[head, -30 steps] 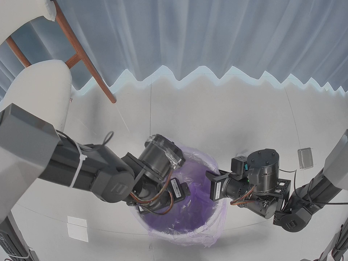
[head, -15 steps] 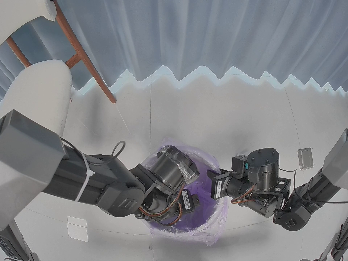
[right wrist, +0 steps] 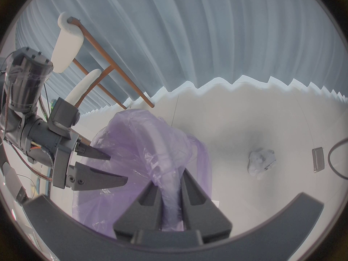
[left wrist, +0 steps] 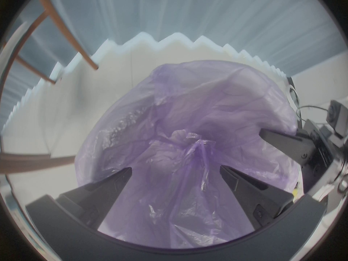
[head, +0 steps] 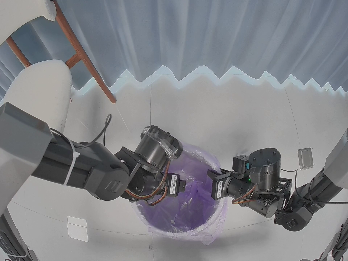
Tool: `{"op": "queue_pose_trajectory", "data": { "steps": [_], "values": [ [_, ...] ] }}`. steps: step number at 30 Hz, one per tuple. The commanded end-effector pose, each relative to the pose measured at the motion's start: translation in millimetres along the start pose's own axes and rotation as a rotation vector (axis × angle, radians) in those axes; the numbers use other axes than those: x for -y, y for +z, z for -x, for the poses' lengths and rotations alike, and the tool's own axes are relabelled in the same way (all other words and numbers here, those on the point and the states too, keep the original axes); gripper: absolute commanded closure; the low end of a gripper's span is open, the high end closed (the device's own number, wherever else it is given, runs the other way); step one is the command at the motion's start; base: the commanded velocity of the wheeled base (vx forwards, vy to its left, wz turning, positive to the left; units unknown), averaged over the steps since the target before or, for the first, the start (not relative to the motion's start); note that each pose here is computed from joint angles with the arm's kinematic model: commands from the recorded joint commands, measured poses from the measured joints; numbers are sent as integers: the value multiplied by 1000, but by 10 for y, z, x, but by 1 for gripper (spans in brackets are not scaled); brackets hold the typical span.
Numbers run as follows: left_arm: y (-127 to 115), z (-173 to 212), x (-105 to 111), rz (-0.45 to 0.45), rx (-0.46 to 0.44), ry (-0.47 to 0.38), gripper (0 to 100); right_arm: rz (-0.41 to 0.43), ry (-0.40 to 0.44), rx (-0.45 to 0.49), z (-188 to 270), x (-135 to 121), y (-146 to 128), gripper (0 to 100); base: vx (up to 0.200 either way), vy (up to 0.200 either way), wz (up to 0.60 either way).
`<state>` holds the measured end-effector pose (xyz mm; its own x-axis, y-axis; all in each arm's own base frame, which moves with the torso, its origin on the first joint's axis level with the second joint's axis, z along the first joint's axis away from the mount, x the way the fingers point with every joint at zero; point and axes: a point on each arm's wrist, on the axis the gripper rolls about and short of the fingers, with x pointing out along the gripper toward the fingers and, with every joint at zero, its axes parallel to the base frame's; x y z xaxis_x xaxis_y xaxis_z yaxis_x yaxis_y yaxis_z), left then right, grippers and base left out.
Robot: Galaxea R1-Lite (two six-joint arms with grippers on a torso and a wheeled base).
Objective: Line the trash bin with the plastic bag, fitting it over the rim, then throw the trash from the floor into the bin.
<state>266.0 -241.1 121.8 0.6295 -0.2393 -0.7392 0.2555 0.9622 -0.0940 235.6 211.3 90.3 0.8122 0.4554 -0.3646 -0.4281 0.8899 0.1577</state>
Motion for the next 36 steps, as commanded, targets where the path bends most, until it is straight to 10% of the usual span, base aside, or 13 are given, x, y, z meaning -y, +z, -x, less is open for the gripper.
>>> {"op": "queue_pose_trajectory", "data": {
  "steps": [1,16,36],
  "values": [
    [-57,100,-123,-131,72,-19,0,2,0,-2,46,10,-4,100,0,0,0],
    [-300,161,-312,-623,88,-332,0,3,-6,-25,62,30,-65,100,0,0,0],
    [-703,33,-5,-787,-13,-332,0,2,-3,-29,57,25,-74,100,0,0,0]
  ]
}}
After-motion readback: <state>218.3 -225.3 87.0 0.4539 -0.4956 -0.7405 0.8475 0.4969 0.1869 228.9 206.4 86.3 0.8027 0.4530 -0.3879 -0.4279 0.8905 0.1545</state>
